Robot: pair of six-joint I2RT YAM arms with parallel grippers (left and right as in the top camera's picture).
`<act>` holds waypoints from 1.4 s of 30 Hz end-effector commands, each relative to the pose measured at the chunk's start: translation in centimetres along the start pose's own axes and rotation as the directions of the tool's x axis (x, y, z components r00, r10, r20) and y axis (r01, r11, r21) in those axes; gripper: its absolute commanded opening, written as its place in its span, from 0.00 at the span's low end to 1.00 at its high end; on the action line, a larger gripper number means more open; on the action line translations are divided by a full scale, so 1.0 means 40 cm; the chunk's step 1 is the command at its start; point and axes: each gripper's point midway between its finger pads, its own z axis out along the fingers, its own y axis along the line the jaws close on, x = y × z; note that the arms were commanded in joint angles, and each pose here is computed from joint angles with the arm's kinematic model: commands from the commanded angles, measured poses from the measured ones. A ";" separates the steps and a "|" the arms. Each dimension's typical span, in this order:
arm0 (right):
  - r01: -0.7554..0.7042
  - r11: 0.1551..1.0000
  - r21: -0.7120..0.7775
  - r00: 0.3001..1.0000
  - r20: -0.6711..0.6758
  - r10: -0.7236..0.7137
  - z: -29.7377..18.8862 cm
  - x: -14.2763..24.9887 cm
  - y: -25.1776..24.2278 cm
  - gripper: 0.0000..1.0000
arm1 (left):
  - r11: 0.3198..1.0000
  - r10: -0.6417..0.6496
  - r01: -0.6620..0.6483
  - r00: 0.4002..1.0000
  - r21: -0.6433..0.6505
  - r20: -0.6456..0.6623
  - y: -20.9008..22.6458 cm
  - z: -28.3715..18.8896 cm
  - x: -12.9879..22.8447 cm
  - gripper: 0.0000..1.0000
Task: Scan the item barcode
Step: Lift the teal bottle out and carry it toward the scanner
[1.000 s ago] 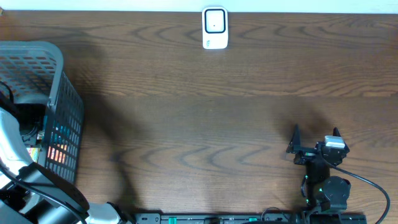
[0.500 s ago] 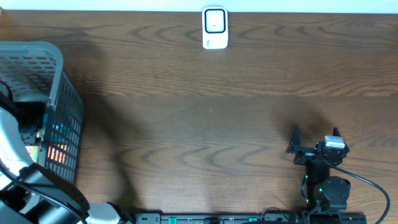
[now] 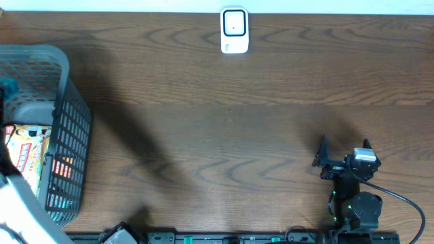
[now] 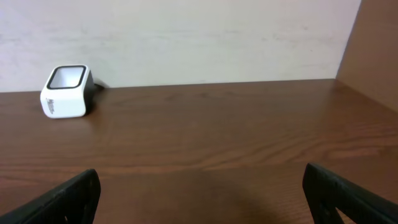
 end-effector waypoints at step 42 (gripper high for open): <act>0.014 1.000 0.019 1.000 0.001 -0.014 -0.001 0.000 -0.010 0.99 | 0.445 0.855 -0.082 -0.256 0.892 -0.451 -0.094 -0.174 1.286 0.20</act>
